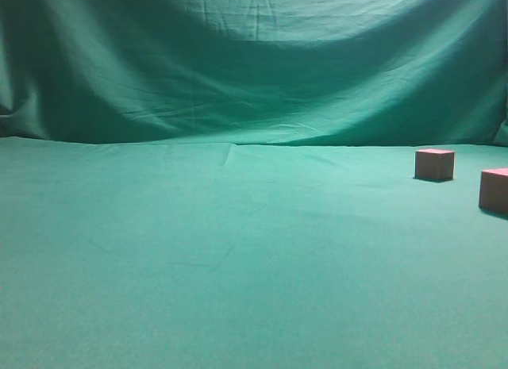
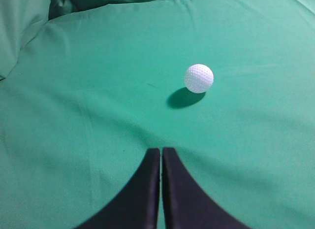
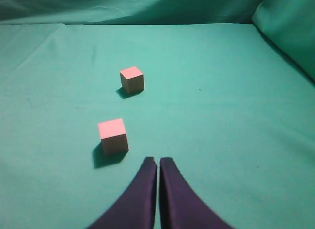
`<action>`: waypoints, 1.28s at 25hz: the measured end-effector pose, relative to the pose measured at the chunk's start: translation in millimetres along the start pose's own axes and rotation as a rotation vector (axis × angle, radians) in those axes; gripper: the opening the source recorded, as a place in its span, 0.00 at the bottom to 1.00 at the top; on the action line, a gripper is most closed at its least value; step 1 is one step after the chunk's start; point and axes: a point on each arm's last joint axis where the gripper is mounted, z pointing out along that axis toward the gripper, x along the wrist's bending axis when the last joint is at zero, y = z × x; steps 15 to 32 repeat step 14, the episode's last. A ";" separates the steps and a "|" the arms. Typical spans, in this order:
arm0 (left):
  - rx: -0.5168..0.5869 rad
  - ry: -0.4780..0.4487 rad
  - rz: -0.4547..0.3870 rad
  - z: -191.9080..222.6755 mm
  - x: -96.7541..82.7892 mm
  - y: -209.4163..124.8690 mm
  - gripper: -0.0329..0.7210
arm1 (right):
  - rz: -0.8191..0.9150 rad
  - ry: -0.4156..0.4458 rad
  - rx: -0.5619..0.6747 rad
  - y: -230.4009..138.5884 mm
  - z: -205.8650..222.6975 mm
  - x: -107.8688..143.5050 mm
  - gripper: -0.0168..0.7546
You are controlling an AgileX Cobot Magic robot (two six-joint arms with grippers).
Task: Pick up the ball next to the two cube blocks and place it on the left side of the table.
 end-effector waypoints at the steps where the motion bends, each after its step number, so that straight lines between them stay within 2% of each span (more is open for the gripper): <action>1: 0.000 0.000 0.000 0.0 0.0 0.0 0.04 | -0.002 0.000 0.000 0.0 0.0 0.0 0.02; 32: 0.000 0.000 0.000 0.0 0.0 0.0 0.04 | -0.009 -0.001 0.012 -1.1 0.0 -0.1 0.02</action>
